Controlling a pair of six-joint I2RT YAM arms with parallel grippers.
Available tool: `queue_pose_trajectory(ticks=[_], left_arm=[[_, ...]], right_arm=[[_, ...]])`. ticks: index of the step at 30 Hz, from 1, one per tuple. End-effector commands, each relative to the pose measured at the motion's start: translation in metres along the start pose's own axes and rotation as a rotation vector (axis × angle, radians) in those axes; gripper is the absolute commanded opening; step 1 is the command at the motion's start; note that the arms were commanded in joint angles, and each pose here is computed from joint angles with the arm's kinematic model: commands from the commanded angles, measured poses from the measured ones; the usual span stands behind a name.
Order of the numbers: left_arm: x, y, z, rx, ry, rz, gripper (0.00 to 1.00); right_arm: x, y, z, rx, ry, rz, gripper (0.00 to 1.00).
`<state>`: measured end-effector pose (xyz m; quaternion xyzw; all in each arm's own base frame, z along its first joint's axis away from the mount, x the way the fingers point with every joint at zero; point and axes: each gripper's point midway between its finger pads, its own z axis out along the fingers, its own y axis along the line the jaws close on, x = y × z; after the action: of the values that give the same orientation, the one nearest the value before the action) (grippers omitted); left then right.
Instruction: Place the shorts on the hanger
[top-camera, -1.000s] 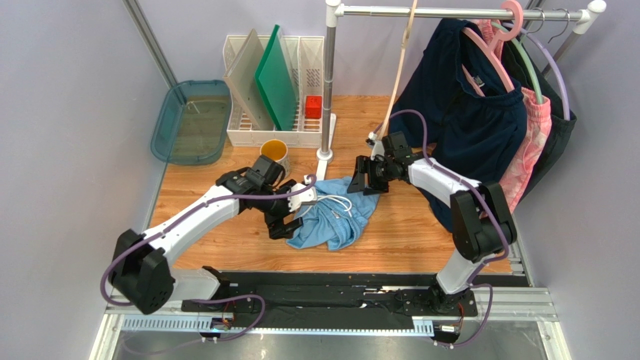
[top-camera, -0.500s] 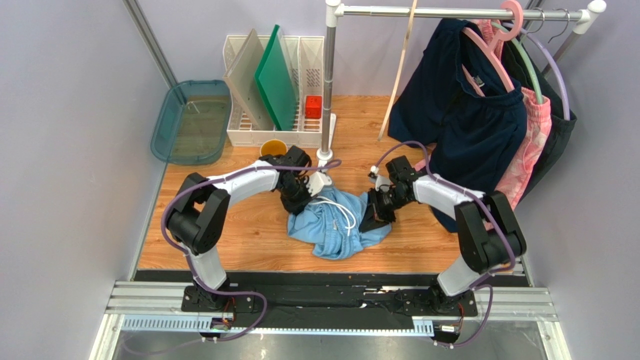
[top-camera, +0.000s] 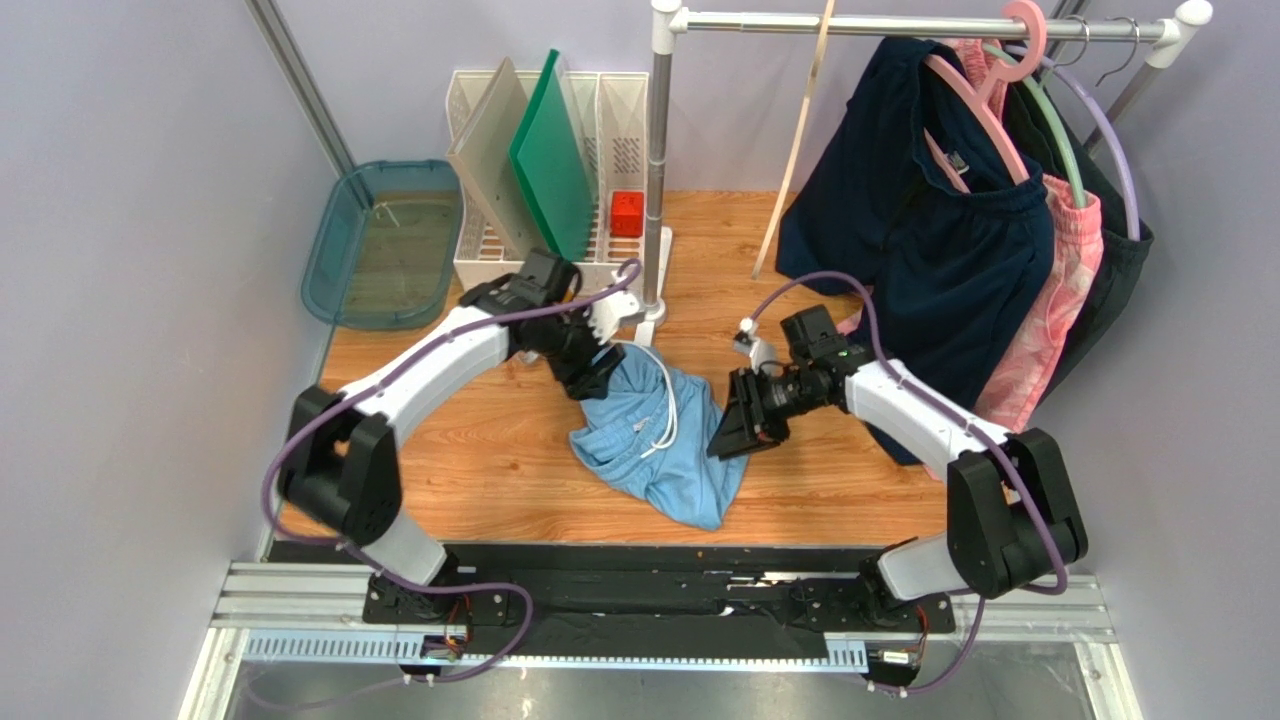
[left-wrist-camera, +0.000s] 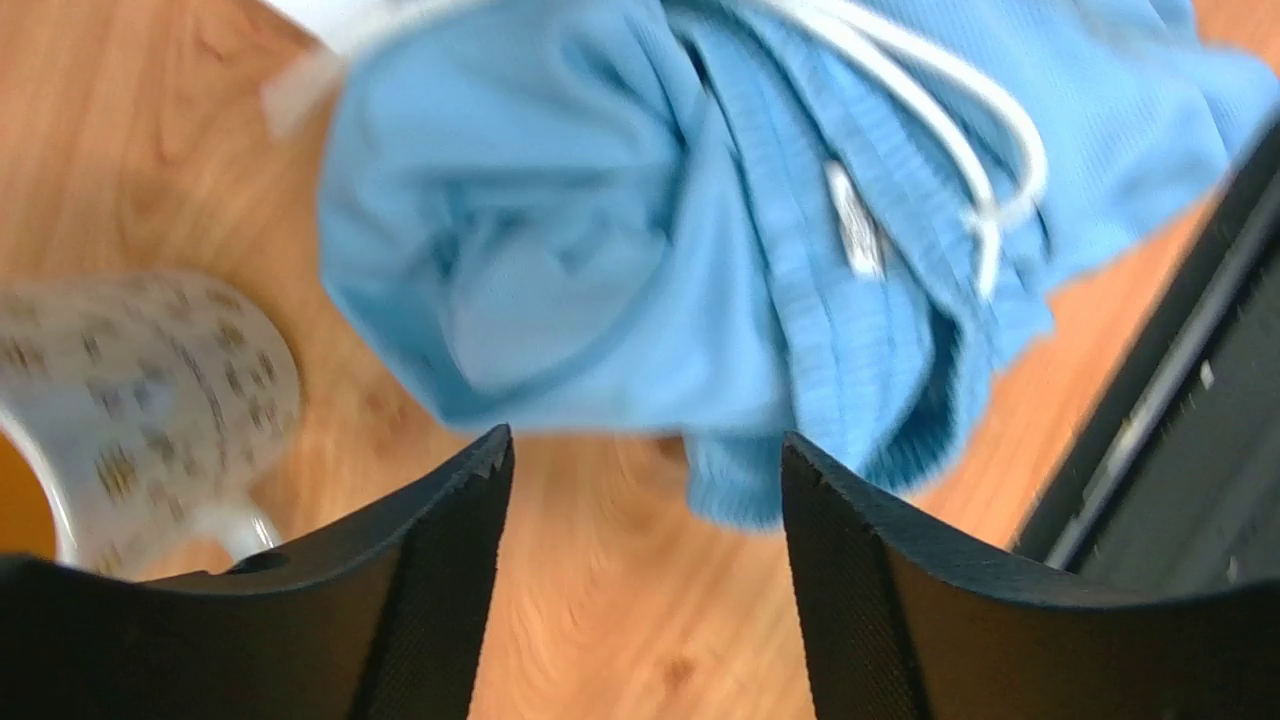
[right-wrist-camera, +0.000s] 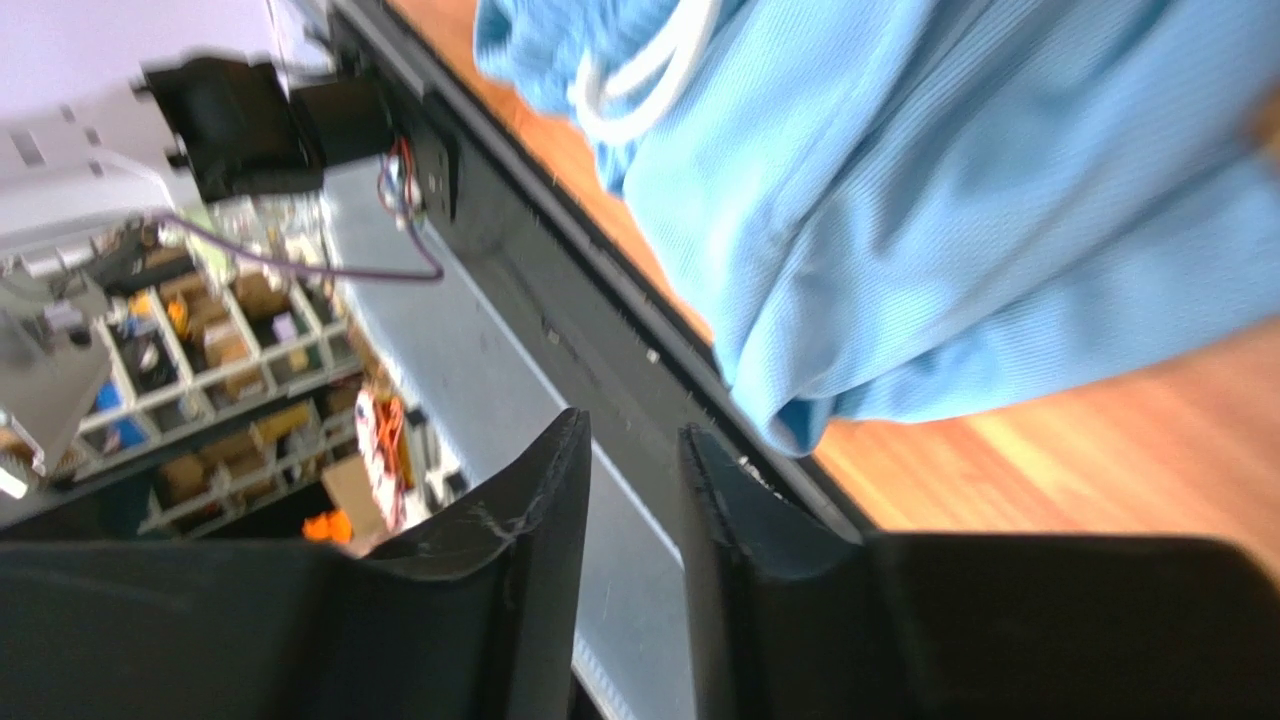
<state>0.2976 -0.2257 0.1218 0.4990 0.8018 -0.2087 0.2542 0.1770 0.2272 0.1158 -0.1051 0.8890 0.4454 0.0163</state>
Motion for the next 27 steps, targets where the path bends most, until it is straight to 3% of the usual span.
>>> queue_pose_trajectory(ticks=[1,7,11,16,27], left_arm=[[0.022,-0.042,-0.034,0.118,-0.060,0.116,0.72],[0.028,-0.073,-0.017,0.181,-0.005,0.155,0.74],[-0.006,-0.070,-0.003,0.191,-0.070,0.072,0.73],[-0.039,-0.060,0.012,0.198,-0.095,-0.096,0.71],[-0.013,-0.043,0.002,0.114,-0.098,-0.175,0.72]], right_arm=[[-0.047,0.007,-0.022,0.031,-0.153,-0.115,0.36],[-0.094,-0.001,-0.006,0.040,-0.197,-0.054,0.42],[-0.104,-0.011,0.012,0.001,-0.166,0.034,0.36],[-0.115,-0.010,0.021,-0.049,-0.184,0.116,0.36],[-0.155,-0.006,0.039,-0.082,-0.206,0.111,0.38]])
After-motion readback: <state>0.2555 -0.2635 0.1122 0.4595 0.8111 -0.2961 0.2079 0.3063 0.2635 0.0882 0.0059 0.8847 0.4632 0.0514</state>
